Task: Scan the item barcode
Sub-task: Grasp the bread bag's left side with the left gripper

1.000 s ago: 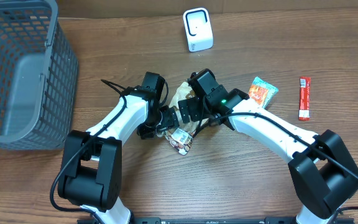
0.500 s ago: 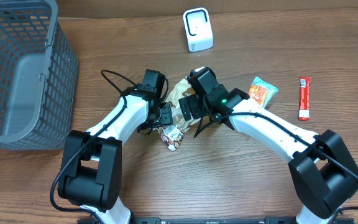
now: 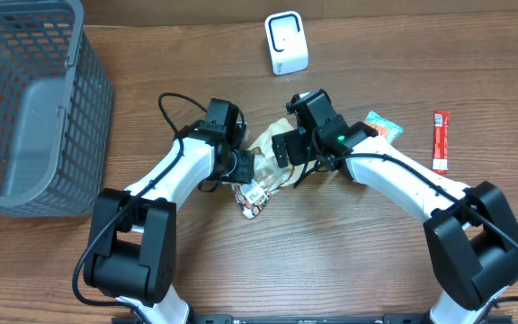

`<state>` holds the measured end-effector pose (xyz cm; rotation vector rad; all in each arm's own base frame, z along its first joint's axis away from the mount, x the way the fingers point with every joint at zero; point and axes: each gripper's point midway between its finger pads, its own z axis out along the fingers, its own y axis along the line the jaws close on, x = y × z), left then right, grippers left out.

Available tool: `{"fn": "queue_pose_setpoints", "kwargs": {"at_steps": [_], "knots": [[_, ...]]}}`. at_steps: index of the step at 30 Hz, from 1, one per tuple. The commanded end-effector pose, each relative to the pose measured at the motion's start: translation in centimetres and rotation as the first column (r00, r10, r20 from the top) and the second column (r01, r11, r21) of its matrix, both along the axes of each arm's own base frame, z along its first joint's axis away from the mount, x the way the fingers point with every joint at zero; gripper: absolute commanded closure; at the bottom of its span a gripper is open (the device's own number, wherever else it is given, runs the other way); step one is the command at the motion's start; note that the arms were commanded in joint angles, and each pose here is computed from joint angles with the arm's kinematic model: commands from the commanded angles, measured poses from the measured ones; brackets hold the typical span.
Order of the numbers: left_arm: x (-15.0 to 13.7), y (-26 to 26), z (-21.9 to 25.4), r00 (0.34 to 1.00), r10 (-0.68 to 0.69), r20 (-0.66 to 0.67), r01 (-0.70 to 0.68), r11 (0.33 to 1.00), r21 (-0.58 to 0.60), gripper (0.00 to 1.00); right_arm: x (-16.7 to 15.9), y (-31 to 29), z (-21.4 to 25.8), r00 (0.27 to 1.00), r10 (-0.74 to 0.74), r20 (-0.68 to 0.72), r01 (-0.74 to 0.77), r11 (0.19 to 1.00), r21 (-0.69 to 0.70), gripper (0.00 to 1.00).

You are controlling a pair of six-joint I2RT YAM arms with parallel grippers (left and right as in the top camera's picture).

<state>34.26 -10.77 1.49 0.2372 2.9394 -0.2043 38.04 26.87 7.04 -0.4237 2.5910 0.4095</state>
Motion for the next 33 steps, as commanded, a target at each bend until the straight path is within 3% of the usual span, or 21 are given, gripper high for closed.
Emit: {"fn": "queue_pose_setpoints", "kwargs": {"at_steps": [1, 12, 17, 33], "knots": [[-0.6, -1.0, -0.2, 0.993, -0.122, -0.004, 0.122, 0.992, -0.036, 0.40, -0.3, 0.2, 0.2, 1.000, 0.015, -0.007, -0.015, 1.000, 0.015, 0.00], [-0.6, -0.9, -0.2, 0.991, -0.137, 0.000, 0.137, 0.990, -0.033, 0.40, -1.0, -0.2, -3.3, 0.996, 0.013, -0.086, -0.016, 0.999, -0.034, 0.00], [-0.6, -0.9, -0.2, 0.991, -0.137, 0.000, 0.137, 0.990, -0.033, 0.38, -2.2, 0.8, -4.3, 0.987, 0.056, -0.151, -0.054, 0.998, 0.015, 0.01], [-0.6, -0.9, -0.2, 0.996, -0.086, -0.010, 0.085, 0.995, -0.043, 0.32, -2.1, 0.8, -4.3, 0.987, 0.057, -0.148, -0.055, 0.998, 0.016, 0.02]]}}
